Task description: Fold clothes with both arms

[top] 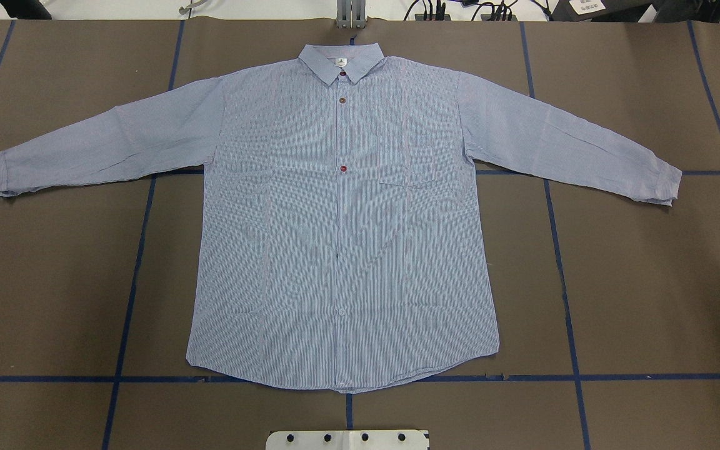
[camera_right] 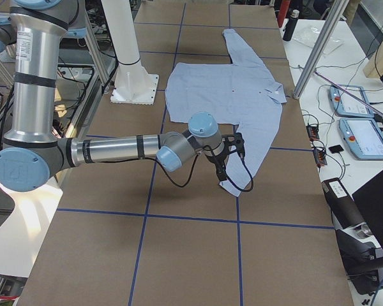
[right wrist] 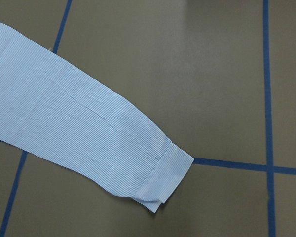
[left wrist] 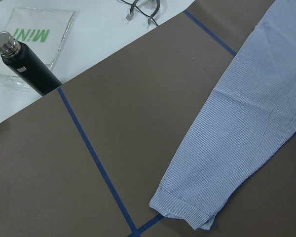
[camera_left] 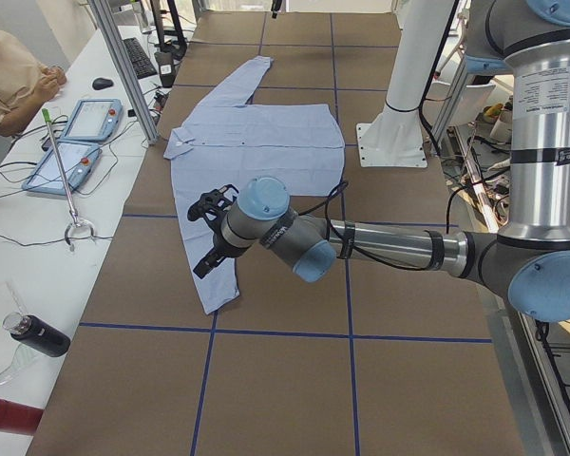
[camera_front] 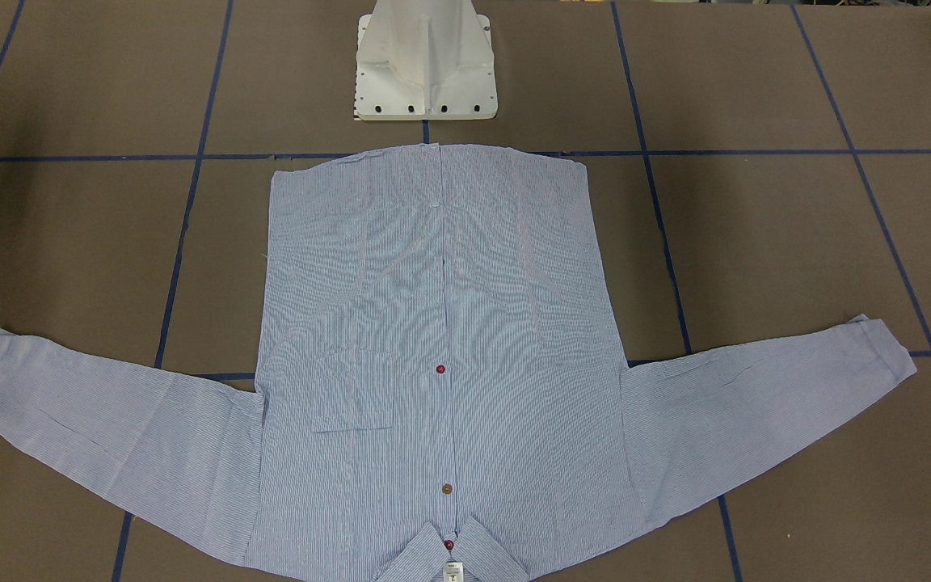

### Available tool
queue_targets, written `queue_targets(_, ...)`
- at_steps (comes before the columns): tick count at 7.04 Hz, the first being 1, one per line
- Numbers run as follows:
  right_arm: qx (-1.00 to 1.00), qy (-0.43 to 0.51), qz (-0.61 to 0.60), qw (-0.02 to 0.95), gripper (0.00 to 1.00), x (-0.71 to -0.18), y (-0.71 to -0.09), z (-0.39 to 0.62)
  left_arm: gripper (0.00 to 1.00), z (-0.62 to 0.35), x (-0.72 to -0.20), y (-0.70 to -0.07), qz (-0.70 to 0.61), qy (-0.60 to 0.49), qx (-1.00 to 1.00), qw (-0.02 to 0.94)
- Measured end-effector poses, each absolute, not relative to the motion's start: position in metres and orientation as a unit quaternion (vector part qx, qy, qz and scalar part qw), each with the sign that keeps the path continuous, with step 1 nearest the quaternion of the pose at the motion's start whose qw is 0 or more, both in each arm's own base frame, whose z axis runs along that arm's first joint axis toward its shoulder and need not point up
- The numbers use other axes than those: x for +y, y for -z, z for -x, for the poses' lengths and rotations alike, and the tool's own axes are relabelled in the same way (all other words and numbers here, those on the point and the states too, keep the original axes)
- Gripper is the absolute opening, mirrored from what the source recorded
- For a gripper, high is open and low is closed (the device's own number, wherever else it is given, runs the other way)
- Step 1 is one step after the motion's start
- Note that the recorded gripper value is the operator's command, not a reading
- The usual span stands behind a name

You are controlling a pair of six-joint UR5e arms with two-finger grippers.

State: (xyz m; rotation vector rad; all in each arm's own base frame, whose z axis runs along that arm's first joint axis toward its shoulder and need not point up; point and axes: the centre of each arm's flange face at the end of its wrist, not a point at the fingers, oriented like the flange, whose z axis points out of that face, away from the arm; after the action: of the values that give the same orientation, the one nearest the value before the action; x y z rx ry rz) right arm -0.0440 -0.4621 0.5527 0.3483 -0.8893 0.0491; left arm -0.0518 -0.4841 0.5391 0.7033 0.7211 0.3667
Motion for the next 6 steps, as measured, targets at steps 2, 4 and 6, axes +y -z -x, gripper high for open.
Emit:
queue_targets(2,-0.441,-0.051,-0.177,0.878,0.99,-0.471,-0.589,0.093,1.0,0.052,-0.482,-0.541,-0.335,-0.175,0.344,0.86)
queue_targets(4,-0.431,-0.077,-0.199,0.877,0.97,-0.472,-0.626,0.148,1.0,0.051,-0.48,-0.54,-0.334,-0.177,0.35,0.857)
queue_targets(6,-0.435,-0.109,-0.205,0.87,0.83,-0.461,-0.644,0.192,1.0,0.05,-0.479,-0.54,-0.333,-0.179,0.353,0.856)
